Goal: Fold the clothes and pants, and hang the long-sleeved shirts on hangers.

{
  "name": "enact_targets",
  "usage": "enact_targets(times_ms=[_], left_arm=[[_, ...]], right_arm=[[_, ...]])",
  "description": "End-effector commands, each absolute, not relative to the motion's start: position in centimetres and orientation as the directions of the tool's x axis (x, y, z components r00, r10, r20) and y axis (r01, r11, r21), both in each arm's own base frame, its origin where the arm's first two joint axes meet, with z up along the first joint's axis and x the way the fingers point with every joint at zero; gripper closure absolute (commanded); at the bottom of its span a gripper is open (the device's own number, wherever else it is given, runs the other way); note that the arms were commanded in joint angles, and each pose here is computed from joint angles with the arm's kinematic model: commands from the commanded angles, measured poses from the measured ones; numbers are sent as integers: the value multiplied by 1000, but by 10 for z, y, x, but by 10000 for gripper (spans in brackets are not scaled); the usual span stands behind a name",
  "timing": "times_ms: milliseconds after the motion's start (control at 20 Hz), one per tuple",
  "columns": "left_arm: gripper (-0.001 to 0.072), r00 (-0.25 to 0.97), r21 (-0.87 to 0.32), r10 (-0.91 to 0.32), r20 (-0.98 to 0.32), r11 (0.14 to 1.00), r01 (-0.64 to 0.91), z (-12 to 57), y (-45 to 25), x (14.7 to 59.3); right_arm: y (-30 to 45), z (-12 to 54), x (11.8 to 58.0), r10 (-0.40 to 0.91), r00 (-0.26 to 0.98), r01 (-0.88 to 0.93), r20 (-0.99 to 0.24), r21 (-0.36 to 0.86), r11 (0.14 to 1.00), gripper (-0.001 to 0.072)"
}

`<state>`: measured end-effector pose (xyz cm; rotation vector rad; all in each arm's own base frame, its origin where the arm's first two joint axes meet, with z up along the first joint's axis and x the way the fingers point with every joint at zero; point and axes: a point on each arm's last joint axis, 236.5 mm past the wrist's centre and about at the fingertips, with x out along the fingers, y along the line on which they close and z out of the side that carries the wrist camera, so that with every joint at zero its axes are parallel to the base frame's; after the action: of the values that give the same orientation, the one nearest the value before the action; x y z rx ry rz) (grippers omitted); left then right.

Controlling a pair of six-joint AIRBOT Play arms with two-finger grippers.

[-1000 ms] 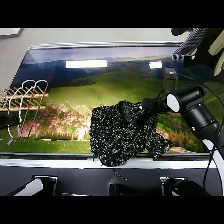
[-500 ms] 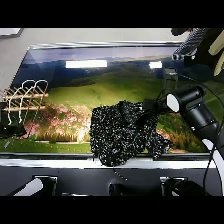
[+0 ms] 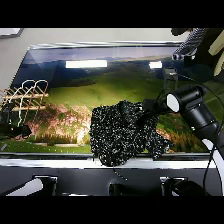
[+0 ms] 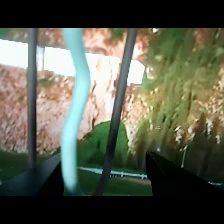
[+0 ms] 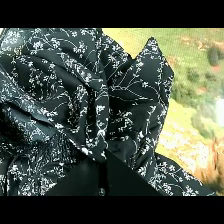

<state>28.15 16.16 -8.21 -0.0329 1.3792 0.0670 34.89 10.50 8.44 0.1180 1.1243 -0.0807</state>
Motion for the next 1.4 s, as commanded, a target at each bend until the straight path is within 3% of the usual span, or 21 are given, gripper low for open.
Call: enact_targets(times_ms=[0, 150, 400, 450, 500, 600, 700, 950, 1350], left_arm=[[172, 164, -1, 4, -986, 1000, -29, -95, 157, 282], [265, 162, -2, 3, -987, 1000, -29, -96, 157, 282], [271, 153, -8, -3, -988, 999, -31, -102, 157, 281], [335, 153, -8, -3, -988, 999, -31, -102, 157, 282], [490, 154, -7, -2, -988, 999, -31, -102, 157, 282], [612, 155, -7, -2, -988, 1000, -31, -102, 157, 282], [684, 157, -6, 0, -988, 999, -32, -101, 158, 283], [686, 200, 8, 23, -979, 997, -78, -83, 159, 292], [687, 438, 74, 95, -894, 995, -65, 17, 139, 365]], right_arm=[[105, 84, 348, -6, 427, 125, -904, 52, 991, 677], [105, 84, 348, -6, 427, 127, -904, 53, 991, 677], [105, 84, 348, -6, 426, 127, -905, 53, 990, 677], [105, 84, 348, -6, 427, 127, -904, 53, 990, 677], [105, 84, 348, -6, 427, 127, -904, 53, 990, 677], [105, 84, 348, -6, 427, 131, -904, 55, 990, 677], [105, 84, 348, -6, 427, 134, -904, 57, 989, 677], [104, 83, 346, -11, 416, 137, -909, 50, 989, 677], [103, 82, 345, -14, 412, 138, -911, 47, 989, 677]])
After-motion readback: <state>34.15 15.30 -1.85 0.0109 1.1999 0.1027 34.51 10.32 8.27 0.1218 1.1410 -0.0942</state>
